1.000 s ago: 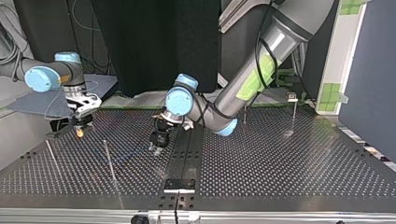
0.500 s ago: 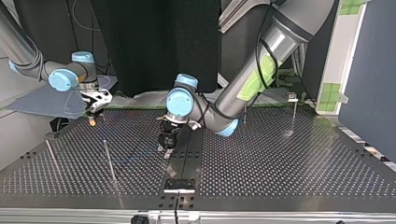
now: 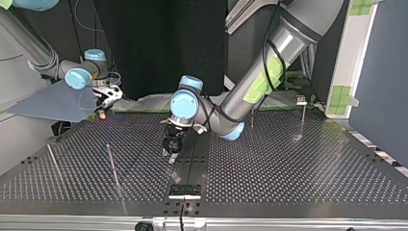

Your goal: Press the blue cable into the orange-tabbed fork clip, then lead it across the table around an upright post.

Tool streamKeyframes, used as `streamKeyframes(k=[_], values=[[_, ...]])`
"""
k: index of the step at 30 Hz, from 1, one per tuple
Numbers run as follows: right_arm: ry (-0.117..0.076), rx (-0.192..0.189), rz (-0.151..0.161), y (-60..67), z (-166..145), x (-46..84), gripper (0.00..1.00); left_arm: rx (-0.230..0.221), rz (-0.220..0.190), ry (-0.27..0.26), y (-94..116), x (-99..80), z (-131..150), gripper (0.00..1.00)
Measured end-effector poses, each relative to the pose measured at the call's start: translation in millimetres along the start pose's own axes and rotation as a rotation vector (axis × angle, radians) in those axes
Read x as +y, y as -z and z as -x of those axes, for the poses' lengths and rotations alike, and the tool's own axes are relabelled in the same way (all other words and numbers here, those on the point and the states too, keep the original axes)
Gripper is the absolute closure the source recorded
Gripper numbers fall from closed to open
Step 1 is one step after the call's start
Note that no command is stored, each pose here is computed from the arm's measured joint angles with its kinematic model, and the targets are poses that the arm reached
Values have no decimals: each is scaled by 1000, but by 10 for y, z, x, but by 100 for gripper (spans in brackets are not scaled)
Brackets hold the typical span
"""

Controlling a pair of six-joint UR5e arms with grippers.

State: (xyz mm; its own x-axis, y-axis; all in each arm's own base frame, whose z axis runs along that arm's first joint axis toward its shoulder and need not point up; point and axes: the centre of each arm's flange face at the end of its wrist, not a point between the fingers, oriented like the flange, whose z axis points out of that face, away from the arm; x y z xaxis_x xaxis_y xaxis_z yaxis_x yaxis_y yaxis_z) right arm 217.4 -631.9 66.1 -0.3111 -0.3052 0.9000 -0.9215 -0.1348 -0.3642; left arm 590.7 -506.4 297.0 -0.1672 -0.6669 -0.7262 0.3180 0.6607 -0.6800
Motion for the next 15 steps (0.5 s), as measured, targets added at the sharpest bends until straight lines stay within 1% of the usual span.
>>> streamKeyframes(k=[8, 12, 15], values=[[0, -16, 23, -78, 335, 226, 100, -8, -2, -1, -6, -4, 3, 20], [6, -35, 44, -104, 539, 400, 100, -9, -5, -2, -4, -19, -3, 20], [7, -45, 57, -115, 652, 504, 100, -8, -8, -2, -1, -28, -9, 20]])
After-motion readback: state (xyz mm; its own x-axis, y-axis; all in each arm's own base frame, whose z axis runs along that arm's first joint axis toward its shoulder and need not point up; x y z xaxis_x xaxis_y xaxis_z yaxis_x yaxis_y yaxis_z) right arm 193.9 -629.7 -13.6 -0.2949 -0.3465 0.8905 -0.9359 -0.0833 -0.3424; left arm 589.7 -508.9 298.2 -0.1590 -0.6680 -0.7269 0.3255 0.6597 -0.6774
